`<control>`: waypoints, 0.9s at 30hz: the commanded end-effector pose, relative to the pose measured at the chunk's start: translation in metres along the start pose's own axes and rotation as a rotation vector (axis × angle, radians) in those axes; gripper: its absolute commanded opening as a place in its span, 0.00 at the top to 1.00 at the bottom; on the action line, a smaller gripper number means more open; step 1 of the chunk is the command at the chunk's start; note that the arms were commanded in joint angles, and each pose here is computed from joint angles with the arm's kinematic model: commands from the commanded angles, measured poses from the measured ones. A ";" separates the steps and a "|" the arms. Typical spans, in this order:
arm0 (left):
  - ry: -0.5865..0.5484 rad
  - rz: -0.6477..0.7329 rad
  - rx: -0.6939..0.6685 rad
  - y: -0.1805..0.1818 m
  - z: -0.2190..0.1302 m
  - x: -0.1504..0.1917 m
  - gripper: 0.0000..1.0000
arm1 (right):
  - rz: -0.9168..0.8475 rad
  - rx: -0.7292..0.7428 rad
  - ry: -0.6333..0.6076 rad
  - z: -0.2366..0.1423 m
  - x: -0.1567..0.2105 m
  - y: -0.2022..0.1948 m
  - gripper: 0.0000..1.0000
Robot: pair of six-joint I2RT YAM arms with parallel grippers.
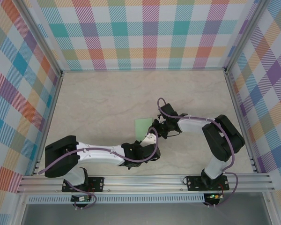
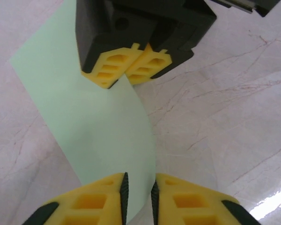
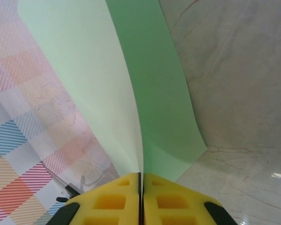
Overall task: Fold a paper plane with a square sheet of paper (pick it up from the middle)
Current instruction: Third fold the triangle at the center of the table.
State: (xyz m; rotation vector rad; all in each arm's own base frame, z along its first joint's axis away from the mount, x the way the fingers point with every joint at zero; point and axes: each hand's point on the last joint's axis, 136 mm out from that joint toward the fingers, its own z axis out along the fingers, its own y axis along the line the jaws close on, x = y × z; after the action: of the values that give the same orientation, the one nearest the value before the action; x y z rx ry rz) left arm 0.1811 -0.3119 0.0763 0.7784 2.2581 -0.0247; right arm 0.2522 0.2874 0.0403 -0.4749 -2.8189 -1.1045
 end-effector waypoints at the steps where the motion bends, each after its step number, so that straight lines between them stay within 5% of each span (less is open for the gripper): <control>1: -0.031 -0.010 -0.047 0.008 -0.006 -0.009 0.94 | -0.033 -0.008 0.014 -0.003 0.002 0.008 0.91; 10: -0.028 -0.074 -0.002 0.018 -0.009 -0.006 1.00 | -0.052 0.000 0.009 -0.008 0.004 0.007 0.86; 20: 0.045 -0.228 0.266 0.014 0.000 -0.003 1.00 | -0.111 0.106 -0.075 -0.038 0.001 0.002 0.59; 27: 0.071 -0.337 0.396 0.022 0.003 -0.001 1.00 | -0.155 0.141 -0.113 -0.049 -0.004 0.002 0.62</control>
State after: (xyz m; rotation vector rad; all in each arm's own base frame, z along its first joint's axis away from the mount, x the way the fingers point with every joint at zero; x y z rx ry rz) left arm 0.2009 -0.2853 0.0689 0.5971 2.4668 -0.4550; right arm 0.2545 0.2631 0.0746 -0.3532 -3.0111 -0.9787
